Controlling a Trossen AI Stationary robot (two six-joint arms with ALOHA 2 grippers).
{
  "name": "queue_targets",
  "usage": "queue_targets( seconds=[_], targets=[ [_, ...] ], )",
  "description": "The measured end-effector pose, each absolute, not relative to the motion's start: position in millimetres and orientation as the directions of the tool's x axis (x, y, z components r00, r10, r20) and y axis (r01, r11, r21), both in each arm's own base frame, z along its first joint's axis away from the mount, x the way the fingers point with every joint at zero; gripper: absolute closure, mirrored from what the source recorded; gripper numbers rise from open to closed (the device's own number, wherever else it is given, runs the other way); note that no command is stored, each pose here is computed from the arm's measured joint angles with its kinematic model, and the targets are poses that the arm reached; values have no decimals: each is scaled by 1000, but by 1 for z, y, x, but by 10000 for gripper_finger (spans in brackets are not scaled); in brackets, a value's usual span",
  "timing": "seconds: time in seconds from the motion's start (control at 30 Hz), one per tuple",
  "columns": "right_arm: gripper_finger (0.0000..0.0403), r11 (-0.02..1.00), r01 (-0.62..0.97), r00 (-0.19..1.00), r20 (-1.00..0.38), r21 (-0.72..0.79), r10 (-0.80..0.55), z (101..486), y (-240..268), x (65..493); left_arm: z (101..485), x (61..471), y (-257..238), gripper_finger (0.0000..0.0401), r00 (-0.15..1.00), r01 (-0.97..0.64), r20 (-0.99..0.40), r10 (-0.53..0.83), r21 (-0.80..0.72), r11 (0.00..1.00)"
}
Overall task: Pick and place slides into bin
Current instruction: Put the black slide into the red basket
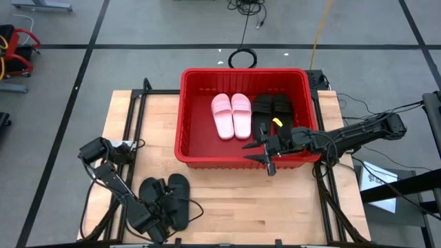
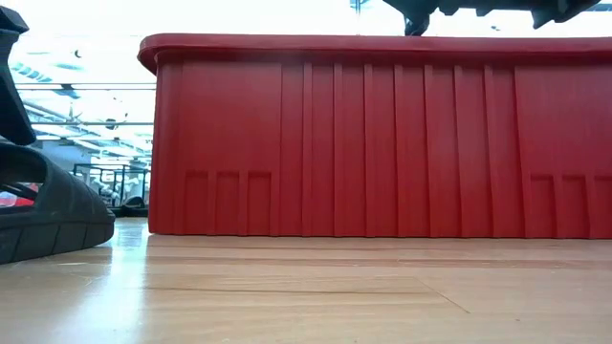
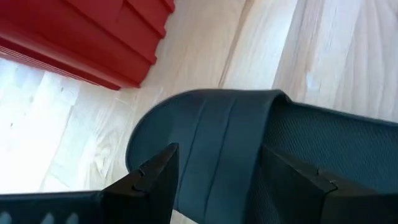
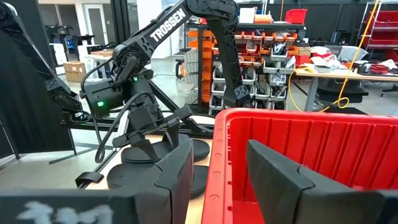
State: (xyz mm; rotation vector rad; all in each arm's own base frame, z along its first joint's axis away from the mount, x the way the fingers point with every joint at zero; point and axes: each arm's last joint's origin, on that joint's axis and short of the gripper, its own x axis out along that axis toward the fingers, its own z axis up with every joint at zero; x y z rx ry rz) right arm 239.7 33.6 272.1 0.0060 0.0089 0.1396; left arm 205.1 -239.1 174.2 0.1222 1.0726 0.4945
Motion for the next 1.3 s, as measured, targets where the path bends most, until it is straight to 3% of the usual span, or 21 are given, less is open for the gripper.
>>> queue_targets(
  seconds=[0.23, 0.33, 0.73, 1.3],
  targets=[
    [261, 990, -139, 990, -8, 7, 139, 272, 34, 240, 174, 208, -238, 184, 363, -303, -827, 430, 332, 893],
    [261, 990, -139, 990, -8, 7, 139, 272, 34, 240, 174, 208, -237, 203, 362, -298, -827, 431, 335, 894],
    [261, 990, -140, 990, -8, 5, 140, 272, 34, 240, 174, 214, -232, 392, 342, -276, -836, 429, 347, 897],
    [261, 990, -139, 990, -8, -8, 139, 272, 34, 240, 174, 215, -231, 398, 321, -256, -846, 426, 355, 899]
  ],
)
